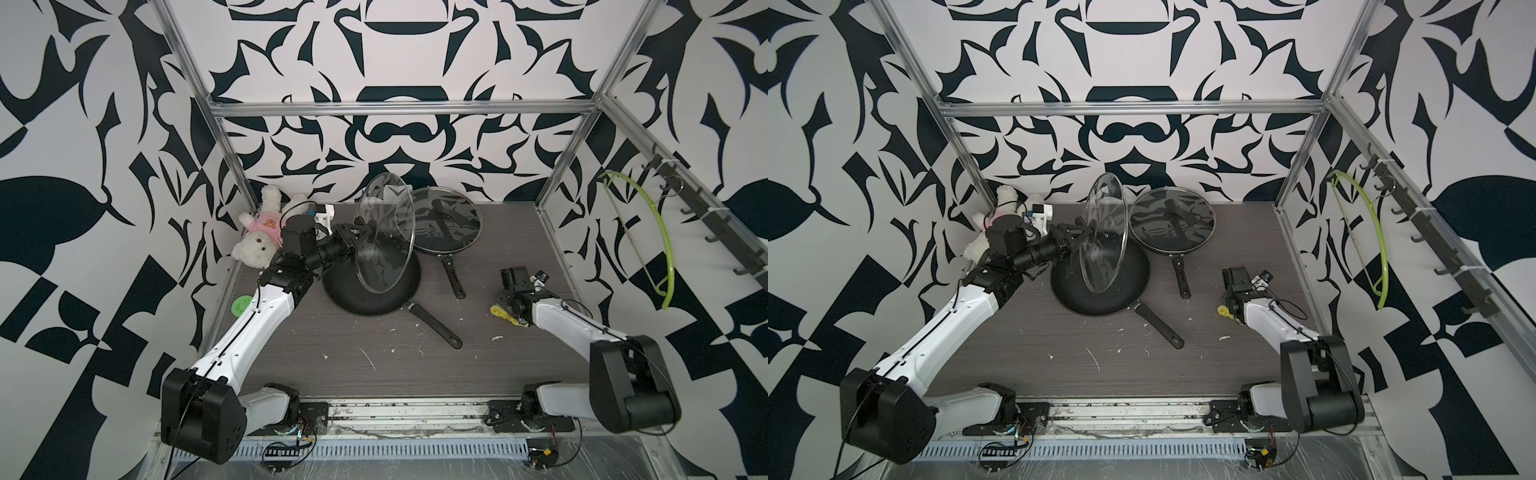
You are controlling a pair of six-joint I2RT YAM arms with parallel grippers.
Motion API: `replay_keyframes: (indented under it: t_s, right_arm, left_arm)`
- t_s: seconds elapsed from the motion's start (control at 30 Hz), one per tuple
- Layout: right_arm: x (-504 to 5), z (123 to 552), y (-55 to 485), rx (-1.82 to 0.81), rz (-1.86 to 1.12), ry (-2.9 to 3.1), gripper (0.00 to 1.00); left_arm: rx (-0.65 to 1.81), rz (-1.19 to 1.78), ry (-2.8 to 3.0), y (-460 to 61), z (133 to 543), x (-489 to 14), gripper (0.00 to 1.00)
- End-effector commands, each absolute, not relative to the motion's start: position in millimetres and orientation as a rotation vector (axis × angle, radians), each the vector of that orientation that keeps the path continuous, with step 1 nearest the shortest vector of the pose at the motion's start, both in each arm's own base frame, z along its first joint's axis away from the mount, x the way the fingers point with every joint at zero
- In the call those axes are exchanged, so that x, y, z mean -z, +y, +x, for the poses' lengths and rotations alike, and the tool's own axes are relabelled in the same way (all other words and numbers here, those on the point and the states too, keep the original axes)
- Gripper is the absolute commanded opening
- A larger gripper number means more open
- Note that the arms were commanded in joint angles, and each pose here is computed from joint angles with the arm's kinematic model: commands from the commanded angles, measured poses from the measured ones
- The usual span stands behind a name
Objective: Wipe the pot lid with a cloth
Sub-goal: Pick up the cleaning item at the center of the board.
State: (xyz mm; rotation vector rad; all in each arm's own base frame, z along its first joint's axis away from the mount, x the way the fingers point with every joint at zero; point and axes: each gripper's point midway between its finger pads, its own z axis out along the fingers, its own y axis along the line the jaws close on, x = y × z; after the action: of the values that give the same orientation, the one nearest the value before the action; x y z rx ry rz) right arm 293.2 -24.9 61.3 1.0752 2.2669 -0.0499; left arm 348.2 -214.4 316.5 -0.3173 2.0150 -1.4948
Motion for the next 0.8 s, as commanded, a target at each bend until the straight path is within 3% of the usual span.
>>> replay_keyframes:
  t_s: [0.0,0.37,0.57,0.77]
  right_arm:
    - [-90,288,-31,0.030,1.022,2.184,0.00]
    - [-201,283,-3,-0.321,0.708,1.880,0.00]
    - [-257,302,54,-0.626,0.438,1.807,0.00]
    - [-296,316,135,-0.737,0.115,1.771,0.00]
  left_arm:
    - [1.665,-0.154,1.796,-223,343,-379,0.00]
    - [1.891,-0.194,1.804,-241,353,-374,0.00]
    - [2.042,-0.111,1.819,-254,350,-382,0.00]
    - [2.142,-0.015,1.789,-261,346,-395,0.00]
